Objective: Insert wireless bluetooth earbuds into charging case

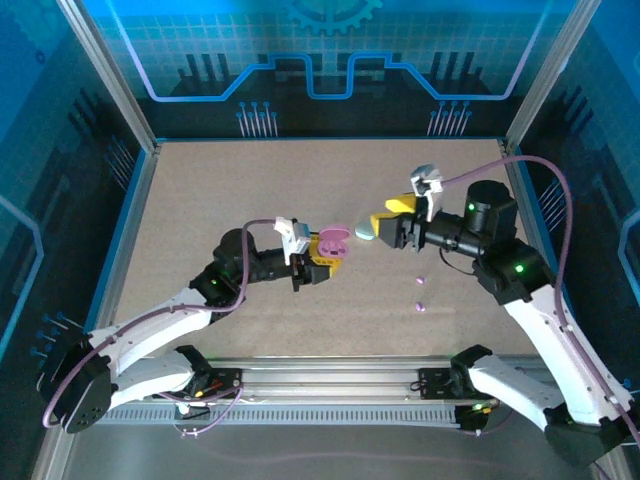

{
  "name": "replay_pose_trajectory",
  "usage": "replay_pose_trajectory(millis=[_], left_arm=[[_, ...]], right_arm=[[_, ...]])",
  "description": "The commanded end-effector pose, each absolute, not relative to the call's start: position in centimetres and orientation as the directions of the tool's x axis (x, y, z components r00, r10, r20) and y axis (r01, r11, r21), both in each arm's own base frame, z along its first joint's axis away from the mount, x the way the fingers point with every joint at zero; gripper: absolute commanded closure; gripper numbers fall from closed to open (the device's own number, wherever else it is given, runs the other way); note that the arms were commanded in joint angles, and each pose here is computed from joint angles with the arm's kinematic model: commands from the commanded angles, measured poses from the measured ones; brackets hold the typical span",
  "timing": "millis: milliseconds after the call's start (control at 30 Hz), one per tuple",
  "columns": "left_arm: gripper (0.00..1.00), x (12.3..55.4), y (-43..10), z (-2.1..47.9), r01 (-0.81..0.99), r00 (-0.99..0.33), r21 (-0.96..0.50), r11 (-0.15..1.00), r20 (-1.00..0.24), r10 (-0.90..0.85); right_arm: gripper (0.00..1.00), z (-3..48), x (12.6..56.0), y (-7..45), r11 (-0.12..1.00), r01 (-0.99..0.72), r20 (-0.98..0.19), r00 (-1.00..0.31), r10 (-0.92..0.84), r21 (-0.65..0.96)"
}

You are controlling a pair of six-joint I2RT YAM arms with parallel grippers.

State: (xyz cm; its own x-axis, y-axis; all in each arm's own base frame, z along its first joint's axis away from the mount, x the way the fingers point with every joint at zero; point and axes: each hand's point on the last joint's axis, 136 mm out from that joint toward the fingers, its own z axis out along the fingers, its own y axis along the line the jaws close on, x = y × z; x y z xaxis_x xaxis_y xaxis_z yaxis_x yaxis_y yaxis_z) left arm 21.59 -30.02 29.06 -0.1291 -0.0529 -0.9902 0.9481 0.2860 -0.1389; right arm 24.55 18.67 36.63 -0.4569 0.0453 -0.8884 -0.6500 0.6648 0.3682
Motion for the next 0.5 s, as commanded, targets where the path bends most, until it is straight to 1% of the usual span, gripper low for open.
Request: replay_pose_trajectory(millis=[0,67,100,167,267,367,467], left_arm=[[0.73,21.9,-29.8,30.9,0.945,-0.072,-0.110,0.308,-0.989,-0.131],[0.73,21.9,-29.8,31.0,0.944,-0.073,-0.113,0.311,-0.988,-0.137],[0.73,21.9,-29.7,31.0,0.944,-0.073,-0.114,0.310,-0.988,-0.138],[0.73,21.8,-29.7,31.1,0.945,-0.075,-0.115,0.305,-0.988,-0.138],[0.73,21.6,-29.6,31.2,0.945,-0.072,-0.112,0.306,-0.988,-0.137],[0.73,21.5,-29.5,31.2,0.944,-0.067,-0.105,0.312,-0.989,-0.131],[0.73,21.5,-29.4,31.2,0.944,-0.067,-0.106,0.313,-0.989,-0.133]], right_arm=[[0.45,28.1,26.7,12.1,0.852,-0.119,-0.632,-0.723,0.278,0.510],[0.52,22.4,26.3,9.7,0.851,0.111,-0.457,-0.804,0.380,0.513],[0.53,20.4,25.9,8.9,0.851,0.183,-0.399,-0.821,0.408,0.492],[0.54,16.5,25.1,7.4,0.868,0.276,-0.328,-0.844,0.425,0.413],[0.54,12.3,23.7,6.4,0.889,0.328,-0.242,-0.879,0.411,0.319],[0.54,9.2,22.1,6.8,0.885,0.354,-0.143,-0.901,0.409,0.302],[0.54,6.9,20.8,7.1,0.888,0.361,-0.086,-0.913,0.399,0.284]])
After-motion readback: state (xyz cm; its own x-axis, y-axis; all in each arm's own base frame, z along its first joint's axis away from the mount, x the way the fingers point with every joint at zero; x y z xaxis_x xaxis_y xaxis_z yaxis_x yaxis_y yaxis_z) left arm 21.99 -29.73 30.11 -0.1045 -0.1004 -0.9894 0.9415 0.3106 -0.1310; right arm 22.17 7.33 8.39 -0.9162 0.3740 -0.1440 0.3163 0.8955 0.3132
